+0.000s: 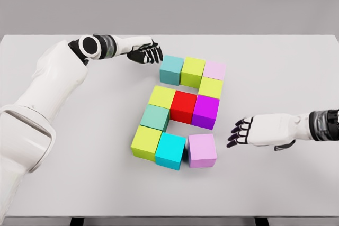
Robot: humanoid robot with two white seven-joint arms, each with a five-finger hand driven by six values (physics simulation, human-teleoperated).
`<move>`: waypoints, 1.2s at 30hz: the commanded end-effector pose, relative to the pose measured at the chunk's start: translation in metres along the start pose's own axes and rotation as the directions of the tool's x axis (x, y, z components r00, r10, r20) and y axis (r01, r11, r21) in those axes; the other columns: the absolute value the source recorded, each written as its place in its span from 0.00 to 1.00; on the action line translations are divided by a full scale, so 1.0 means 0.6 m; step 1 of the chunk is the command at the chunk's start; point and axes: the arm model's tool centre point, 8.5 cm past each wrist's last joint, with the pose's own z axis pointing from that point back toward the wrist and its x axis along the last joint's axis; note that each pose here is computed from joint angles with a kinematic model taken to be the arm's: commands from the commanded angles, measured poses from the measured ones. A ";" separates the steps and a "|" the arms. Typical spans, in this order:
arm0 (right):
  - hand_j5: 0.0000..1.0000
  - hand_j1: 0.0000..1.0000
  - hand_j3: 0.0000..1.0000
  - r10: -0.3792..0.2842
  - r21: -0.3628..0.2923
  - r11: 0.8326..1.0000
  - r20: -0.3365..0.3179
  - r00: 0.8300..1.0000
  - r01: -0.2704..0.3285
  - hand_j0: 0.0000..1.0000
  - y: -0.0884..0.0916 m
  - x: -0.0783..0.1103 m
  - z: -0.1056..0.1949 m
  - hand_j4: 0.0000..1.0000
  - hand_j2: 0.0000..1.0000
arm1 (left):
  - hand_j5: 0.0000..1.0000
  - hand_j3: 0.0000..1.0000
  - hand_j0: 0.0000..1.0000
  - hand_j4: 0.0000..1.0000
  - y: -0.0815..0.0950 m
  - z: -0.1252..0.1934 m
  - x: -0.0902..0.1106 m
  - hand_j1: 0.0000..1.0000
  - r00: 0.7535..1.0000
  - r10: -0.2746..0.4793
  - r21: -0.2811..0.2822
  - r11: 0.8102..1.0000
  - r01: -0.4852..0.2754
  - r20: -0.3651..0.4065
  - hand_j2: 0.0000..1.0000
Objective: Assemble the squares on the desktop into the number 2
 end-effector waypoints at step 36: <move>1.00 1.00 1.00 0.008 -0.075 0.997 -0.030 1.000 -0.011 1.00 -0.046 -0.019 0.030 1.00 1.00 | 1.00 1.00 1.00 1.00 0.133 0.118 -0.022 1.00 0.995 0.010 0.220 0.975 -0.032 0.103 1.00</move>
